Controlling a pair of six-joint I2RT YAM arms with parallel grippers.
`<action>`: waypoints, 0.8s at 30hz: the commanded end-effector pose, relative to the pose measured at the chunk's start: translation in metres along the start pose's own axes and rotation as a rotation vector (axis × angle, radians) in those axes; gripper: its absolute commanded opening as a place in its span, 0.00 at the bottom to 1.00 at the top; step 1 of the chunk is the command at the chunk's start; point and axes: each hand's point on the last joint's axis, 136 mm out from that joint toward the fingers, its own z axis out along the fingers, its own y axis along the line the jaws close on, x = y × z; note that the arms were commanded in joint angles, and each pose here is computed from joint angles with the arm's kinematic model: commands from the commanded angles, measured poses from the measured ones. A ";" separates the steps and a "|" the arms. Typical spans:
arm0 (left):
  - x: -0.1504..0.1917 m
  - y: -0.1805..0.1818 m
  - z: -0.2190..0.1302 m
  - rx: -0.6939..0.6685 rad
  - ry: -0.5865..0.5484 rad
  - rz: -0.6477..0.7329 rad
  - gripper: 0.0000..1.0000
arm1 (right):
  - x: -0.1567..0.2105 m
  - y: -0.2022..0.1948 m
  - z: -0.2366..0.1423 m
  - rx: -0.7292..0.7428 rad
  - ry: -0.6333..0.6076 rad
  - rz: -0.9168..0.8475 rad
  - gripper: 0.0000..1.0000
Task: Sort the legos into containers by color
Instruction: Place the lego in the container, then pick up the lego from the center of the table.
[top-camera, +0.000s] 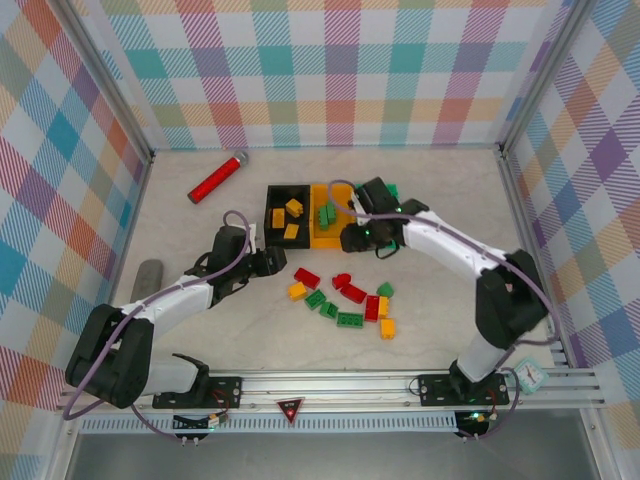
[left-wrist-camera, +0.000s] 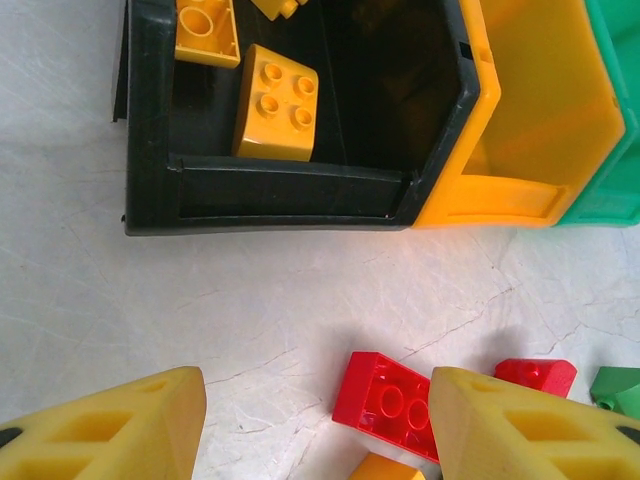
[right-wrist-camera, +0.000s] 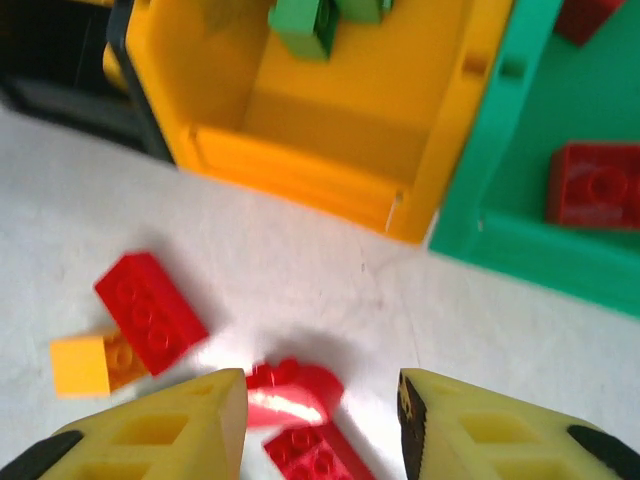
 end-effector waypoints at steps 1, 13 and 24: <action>-0.003 -0.013 0.001 0.068 -0.024 0.018 0.61 | 0.013 0.002 -0.010 -0.040 -0.056 -0.035 0.45; 0.000 -0.021 0.003 0.088 -0.032 0.039 0.60 | 0.097 -0.060 -0.006 0.150 0.045 0.125 0.46; -0.004 -0.021 -0.003 0.074 -0.048 0.053 0.61 | 0.120 -0.073 0.023 0.211 0.174 0.157 0.52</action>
